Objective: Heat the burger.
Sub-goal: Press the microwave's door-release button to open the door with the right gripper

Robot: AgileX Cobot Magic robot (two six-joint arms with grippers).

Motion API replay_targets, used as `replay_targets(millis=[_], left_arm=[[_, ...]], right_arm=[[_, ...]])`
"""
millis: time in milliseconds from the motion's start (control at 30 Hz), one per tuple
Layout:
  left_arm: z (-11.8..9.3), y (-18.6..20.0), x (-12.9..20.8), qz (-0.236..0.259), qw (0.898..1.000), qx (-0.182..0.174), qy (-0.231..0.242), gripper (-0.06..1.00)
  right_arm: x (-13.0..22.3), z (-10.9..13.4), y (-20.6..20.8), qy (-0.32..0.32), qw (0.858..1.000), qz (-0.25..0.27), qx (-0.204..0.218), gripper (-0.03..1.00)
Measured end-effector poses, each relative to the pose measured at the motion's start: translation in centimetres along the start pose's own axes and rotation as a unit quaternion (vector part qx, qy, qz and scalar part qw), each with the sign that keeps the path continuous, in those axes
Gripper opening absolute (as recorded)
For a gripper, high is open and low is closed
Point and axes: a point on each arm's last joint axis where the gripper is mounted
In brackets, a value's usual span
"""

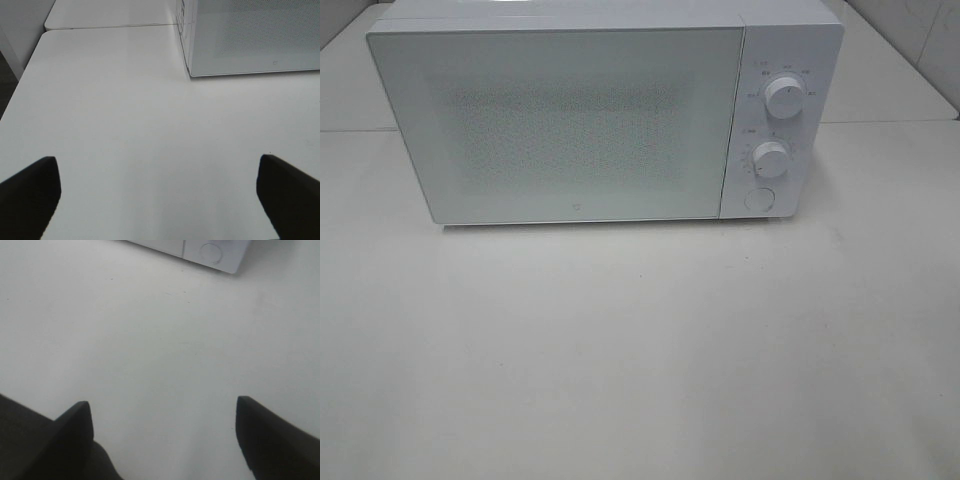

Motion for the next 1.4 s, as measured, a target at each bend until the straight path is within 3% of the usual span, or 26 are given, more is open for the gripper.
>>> replay_targets(millis=[300,433,633,867,1400], left_arm=[[0.0,0.0,0.0,0.000,1.000,0.000,0.000,0.99],[0.0,0.0,0.0,0.000,1.000,0.000,0.000,0.99],[0.0,0.0,0.0,0.000,1.000,0.000,0.000,0.99],[0.0,0.0,0.0,0.000,1.000,0.000,0.000,0.99],[0.0,0.0,0.0,0.000,1.000,0.000,0.000,0.99]], right_arm=[[2.2,-0.9,3.8,-0.069,0.989,-0.107,0.081,0.76],[3.4,-0.7,5.1,-0.100,0.983,-0.120,0.100,0.76],[4.4,-0.4,5.8,-0.112,0.981,-0.119,0.106,0.76],[6.2,0.3,6.9,-0.108,0.975,-0.163,0.106,0.76],[6.4,0.4,6.9,-0.117,0.972,-0.165,0.119,0.76]])
Point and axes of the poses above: a point on each arm's last joint axis where the gripper is mounted, y pointing back along that axis away from the gripper, z along the wrist's bending axis when the last joint is at zero, x = y × z, and after that the axes turned 1 degree about y, right-handed
